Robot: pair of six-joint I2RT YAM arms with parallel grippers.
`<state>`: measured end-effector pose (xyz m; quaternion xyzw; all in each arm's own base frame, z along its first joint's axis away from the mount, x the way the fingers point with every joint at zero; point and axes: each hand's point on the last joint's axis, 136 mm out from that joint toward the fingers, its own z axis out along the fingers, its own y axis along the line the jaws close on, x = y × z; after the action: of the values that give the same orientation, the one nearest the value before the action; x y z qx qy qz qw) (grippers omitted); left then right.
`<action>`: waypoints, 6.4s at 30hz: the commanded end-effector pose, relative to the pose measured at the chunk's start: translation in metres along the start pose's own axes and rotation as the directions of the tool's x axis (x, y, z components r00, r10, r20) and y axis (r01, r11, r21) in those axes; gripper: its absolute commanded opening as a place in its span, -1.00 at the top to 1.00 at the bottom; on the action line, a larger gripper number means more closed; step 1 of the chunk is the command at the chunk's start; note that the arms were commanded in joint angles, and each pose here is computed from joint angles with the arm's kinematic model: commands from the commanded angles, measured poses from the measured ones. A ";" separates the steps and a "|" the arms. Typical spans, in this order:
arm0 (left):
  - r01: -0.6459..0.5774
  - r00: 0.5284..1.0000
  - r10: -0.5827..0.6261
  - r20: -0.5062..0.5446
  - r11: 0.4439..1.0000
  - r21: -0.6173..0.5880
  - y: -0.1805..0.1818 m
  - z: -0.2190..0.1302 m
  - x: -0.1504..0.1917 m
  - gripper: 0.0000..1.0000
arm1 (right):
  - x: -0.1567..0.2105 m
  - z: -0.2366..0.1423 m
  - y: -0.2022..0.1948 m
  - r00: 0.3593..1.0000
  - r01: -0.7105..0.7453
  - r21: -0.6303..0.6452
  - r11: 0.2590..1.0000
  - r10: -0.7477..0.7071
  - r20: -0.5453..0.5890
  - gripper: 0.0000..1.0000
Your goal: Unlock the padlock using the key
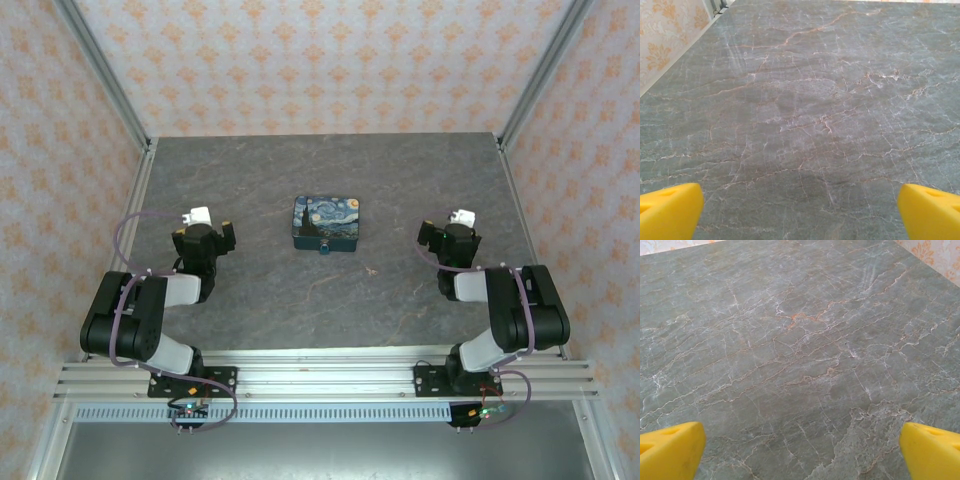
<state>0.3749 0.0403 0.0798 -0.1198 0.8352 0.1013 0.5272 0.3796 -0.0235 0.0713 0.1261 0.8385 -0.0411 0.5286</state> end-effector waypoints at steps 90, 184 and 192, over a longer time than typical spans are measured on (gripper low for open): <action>0.443 0.796 -0.227 -0.561 0.850 0.284 -0.167 -0.124 -0.013 -1.00 | 0.124 -0.105 0.169 0.627 0.166 -0.419 0.893 -0.423 -0.654 0.61; 0.481 0.782 -0.222 -0.583 0.810 0.336 -0.188 -0.124 -0.012 -1.00 | 0.143 -0.129 0.197 0.661 -0.151 0.111 0.982 0.184 -0.728 0.20; 0.480 0.780 -0.220 -0.586 0.811 0.335 -0.187 -0.124 -0.010 -1.00 | 0.149 -0.132 0.197 0.659 -0.071 0.110 0.991 0.130 -0.741 0.24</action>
<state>0.3274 -0.1676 0.1270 -0.1772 0.9095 -0.2326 0.2955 0.2699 0.2117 0.0186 0.2189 0.9606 0.0293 0.1690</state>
